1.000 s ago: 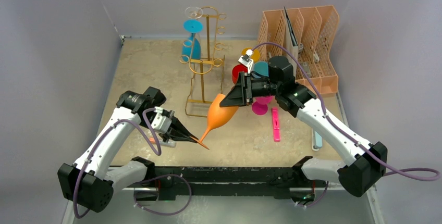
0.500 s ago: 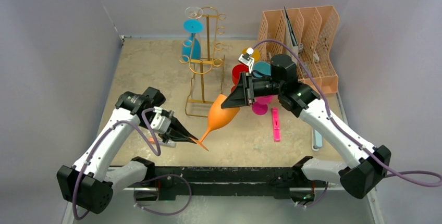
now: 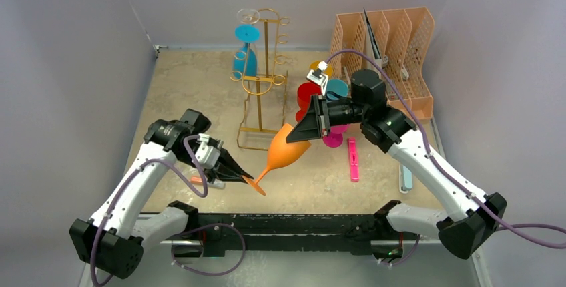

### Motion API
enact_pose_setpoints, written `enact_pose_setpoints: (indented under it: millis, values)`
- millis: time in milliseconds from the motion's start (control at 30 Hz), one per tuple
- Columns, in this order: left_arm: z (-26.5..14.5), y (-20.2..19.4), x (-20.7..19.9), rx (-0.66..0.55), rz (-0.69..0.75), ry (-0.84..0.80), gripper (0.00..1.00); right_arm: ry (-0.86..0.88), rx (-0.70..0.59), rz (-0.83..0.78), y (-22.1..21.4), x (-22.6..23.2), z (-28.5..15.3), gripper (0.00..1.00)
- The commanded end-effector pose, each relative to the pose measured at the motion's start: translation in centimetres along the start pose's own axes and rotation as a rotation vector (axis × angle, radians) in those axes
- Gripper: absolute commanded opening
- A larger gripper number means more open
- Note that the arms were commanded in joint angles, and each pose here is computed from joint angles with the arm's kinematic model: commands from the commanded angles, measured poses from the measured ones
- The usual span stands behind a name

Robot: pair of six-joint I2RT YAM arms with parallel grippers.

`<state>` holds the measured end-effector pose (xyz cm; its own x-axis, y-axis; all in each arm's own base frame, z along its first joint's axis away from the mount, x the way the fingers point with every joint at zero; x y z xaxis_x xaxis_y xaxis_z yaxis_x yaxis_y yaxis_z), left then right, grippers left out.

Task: Take the wine glass off the wine glass rack
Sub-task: Place the wine glass at the center of the board.

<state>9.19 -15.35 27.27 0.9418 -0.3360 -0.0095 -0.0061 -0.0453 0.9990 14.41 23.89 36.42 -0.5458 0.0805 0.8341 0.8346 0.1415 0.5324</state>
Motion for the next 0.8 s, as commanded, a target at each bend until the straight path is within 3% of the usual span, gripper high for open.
enact_pose_setpoints:
  millis: [0, 167, 433, 600, 633, 667, 767]
  values:
    - [-0.41, 1.33, 0.12, 0.057, -0.037, 0.042, 0.00, 0.037, 0.011, -0.056, -0.23, 1.39, -0.51, 0.00]
    - [-1.10, 1.52, 0.47, 0.134, 0.007, 0.193, 0.00, 0.037, 0.014, -0.055, -0.37, 1.21, -0.26, 0.00]
    - [-1.19, 1.17, 0.10, 0.142, -0.010, 0.215, 0.06, 0.040, 0.014, -0.065, -0.44, 1.20, -0.04, 0.00]
    - [-1.17, 1.37, -0.03, 0.143, -0.009, 0.204, 0.23, 0.037, 0.011, -0.074, -0.62, 1.25, -0.01, 0.00]
    - [-1.16, 1.37, -0.04, 0.142, -0.011, 0.201, 0.37, 0.031, 0.006, -0.077, -0.63, 1.19, -0.01, 0.00]
    - [-1.17, 1.43, -0.08, 0.142, -0.011, 0.201, 0.44, 0.027, 0.004, -0.078, -0.66, 1.15, -0.04, 0.00]
    - [-1.20, 1.65, -0.21, 0.147, -0.012, 0.202, 0.50, 0.017, 0.001, -0.080, -0.77, 1.06, -0.10, 0.00]
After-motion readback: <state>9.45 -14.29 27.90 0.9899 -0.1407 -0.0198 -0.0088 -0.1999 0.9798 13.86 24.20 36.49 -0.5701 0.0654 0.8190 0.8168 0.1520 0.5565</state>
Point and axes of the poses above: each gripper's point midway between its finger pads, its own z axis out along the fingers, its own x axis along the line the jaws close on, y = z × x, the point moved 6 cm from there along -z, back along the fingers, and after that the axes turned 4 degrees about -z, right-handed, at the moved point
